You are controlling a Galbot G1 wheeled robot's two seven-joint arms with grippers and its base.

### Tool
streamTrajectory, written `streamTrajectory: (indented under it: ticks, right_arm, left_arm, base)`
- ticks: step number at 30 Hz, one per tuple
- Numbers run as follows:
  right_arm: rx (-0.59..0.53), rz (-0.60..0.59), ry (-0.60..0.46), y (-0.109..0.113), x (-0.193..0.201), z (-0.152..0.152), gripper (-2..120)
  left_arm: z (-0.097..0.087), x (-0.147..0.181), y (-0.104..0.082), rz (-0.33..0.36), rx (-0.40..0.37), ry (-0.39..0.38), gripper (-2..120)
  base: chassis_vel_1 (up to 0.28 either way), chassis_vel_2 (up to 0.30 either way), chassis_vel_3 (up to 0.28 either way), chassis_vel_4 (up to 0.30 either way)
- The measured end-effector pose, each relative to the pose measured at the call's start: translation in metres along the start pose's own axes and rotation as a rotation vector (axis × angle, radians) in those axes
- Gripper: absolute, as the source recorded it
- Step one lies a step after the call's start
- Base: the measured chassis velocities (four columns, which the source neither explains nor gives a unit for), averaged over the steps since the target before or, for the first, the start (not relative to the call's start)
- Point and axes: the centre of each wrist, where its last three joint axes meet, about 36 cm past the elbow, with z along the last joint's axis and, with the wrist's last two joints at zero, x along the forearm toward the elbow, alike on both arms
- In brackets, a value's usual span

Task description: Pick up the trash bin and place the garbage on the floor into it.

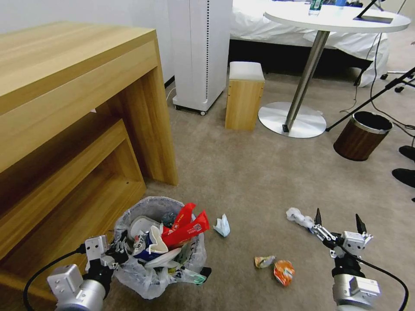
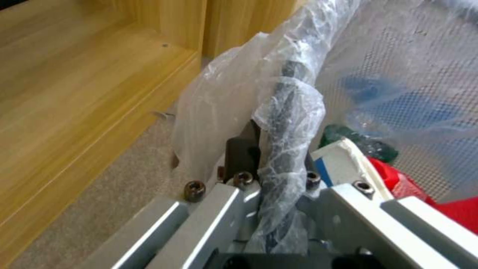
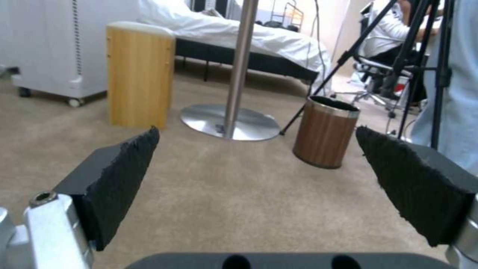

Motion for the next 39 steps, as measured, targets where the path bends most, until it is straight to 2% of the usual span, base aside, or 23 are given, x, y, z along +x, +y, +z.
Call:
streamTrajectory:
  ticks: [8, 27, 39]
  right_arm:
    - [0.011, -0.007, 0.005, -0.007, 0.003, 0.003, 100]
    - [-0.047, -0.045, 0.022, 0.007, 0.008, 0.011, 100]
    - [-0.049, -0.063, 0.011, 0.009, 0.005, 0.012, 100]
  left_arm:
    - [0.003, 0.005, -0.002, 0.0, -0.024, -0.022, 0]
    - [0.008, 0.01, -0.01, 0.018, -0.026, -0.012, 0]
    - [0.018, 0.009, -0.02, 0.022, -0.022, 0.007, 0]
  base:
    - [-0.004, 0.013, 0.002, -0.004]
    - [0.0, 0.0, 0.0, 0.0]
    - [-0.135, -0.143, 0.138, 0.136]
